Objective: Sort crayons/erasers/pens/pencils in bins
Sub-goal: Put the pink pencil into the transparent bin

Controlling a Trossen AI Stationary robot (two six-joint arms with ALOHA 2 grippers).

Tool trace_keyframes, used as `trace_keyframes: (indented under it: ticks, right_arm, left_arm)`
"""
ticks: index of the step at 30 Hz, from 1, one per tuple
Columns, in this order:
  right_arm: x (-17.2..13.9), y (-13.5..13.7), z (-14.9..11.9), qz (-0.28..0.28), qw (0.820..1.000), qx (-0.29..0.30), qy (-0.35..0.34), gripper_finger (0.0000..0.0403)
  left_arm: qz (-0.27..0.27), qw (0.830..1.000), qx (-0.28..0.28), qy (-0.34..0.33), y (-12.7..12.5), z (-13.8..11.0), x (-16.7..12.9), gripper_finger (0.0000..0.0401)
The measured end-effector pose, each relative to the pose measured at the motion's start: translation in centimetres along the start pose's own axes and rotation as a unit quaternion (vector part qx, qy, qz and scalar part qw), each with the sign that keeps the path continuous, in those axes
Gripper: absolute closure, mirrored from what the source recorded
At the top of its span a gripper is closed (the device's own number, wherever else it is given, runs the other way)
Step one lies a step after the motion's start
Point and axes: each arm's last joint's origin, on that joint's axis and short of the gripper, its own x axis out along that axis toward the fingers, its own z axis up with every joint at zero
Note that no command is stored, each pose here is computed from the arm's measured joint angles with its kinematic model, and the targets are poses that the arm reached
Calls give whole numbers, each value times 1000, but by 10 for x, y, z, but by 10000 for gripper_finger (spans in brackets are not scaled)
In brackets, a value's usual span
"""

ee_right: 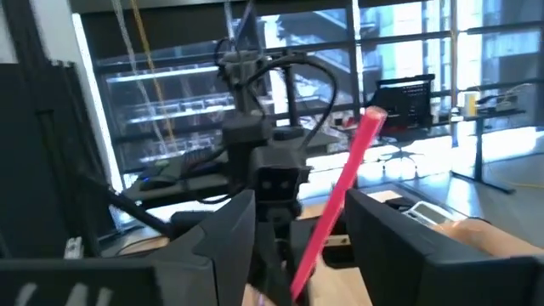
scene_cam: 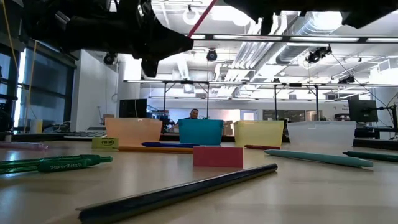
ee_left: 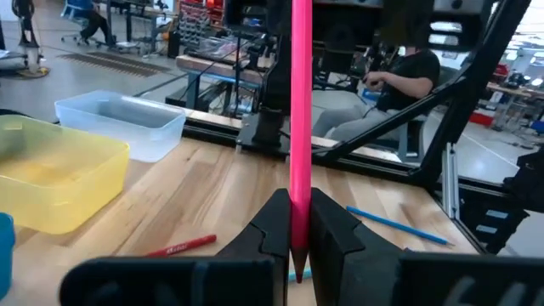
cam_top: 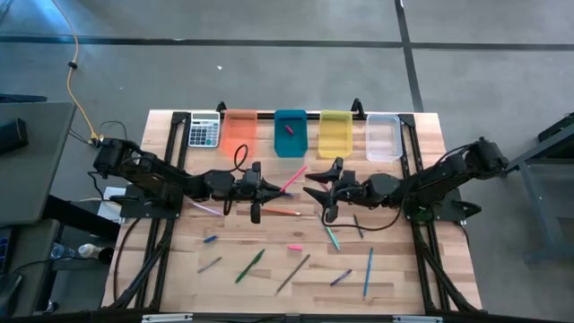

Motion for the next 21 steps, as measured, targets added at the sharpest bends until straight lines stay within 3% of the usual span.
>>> trace_keyframes:
  ticks: [13,21]
  right_arm:
    - [7,-14,5,-26,1000,-6,-10,226]
    - [9,-17,7,8,999,-27,-22,226]
  left_arm:
    - [-8,1000,-4,0,0,0,0,396]
    - [-25,1000,-5,-6,-3,5,3,396]
